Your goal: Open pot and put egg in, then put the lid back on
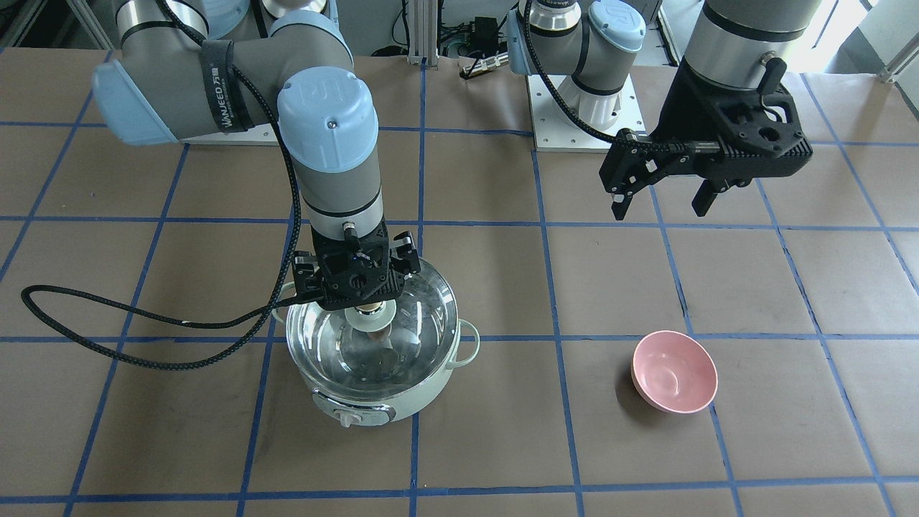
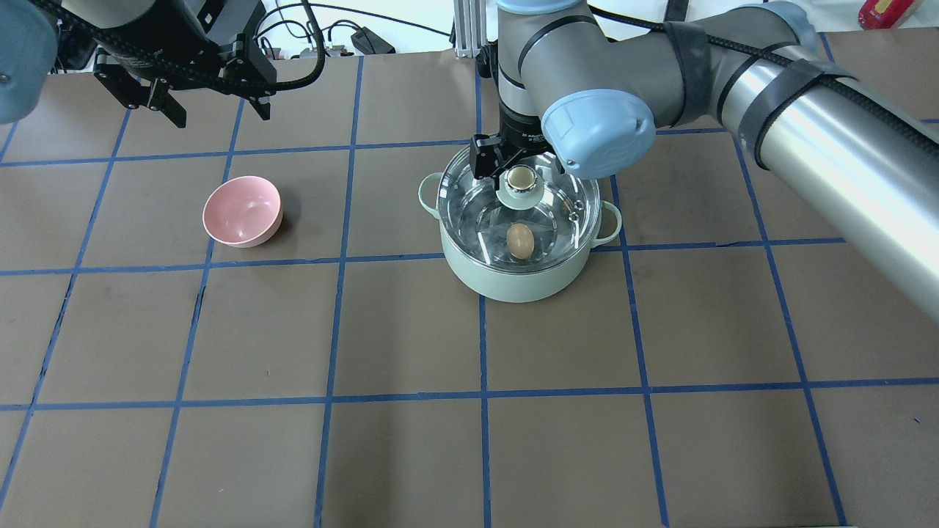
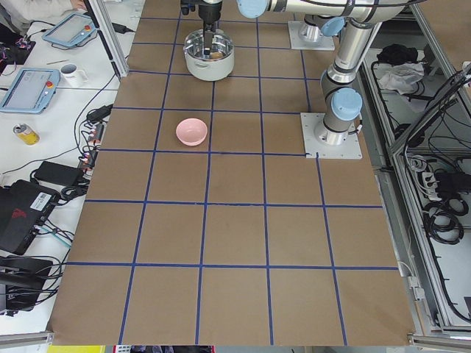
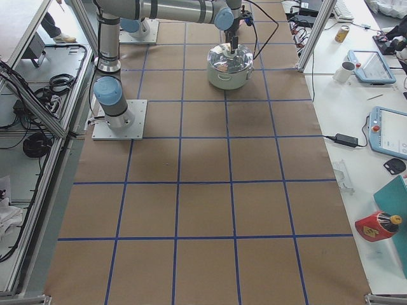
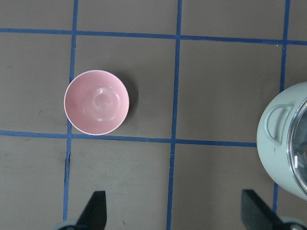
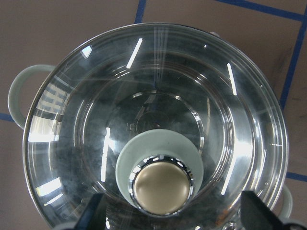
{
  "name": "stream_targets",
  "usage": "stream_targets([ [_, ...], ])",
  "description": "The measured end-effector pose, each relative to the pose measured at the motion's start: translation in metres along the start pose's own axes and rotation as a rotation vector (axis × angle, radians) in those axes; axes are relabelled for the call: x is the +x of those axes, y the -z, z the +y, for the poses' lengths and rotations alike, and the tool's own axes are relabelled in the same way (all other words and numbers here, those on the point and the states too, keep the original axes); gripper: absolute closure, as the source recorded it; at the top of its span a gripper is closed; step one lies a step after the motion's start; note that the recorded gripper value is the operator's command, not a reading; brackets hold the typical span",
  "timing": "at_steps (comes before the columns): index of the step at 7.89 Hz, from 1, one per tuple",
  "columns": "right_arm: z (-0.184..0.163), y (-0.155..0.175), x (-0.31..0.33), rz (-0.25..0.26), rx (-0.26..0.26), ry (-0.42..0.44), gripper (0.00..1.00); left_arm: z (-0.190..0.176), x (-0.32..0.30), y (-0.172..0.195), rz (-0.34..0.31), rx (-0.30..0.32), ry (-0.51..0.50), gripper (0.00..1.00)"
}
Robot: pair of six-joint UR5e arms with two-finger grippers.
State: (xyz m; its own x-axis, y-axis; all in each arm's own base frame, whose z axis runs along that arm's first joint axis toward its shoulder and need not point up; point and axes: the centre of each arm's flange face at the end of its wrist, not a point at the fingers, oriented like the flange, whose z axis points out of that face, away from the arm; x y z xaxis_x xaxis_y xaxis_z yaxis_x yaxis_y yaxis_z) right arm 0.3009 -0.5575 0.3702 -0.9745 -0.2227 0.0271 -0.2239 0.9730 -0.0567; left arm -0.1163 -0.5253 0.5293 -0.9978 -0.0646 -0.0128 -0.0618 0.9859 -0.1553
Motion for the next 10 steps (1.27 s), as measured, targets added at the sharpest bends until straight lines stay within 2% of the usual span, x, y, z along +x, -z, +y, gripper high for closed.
stream_targets([
  [4, 0.002, 0.021, 0.018, 0.007, 0.015, -0.028, 0.0, 0.0, 0.0, 0.0, -0.001, 0.002, 0.001, 0.0],
  [7, 0.002, 0.057, 0.111, 0.019, 0.046, -0.142, 0.0, 0.0, 0.0, 0.0, 0.0, 0.004, 0.003, 0.0],
  [8, 0.01, 0.07, 0.137, 0.029, 0.038, -0.178, 0.0, -0.001, 0.0, 0.0, 0.0, 0.004, 0.003, 0.0],
  [10, 0.037, 0.095, 0.182, 0.061, -0.019, -0.251, 0.0, -0.001, 0.0, 0.0, -0.001, 0.005, 0.005, 0.0],
])
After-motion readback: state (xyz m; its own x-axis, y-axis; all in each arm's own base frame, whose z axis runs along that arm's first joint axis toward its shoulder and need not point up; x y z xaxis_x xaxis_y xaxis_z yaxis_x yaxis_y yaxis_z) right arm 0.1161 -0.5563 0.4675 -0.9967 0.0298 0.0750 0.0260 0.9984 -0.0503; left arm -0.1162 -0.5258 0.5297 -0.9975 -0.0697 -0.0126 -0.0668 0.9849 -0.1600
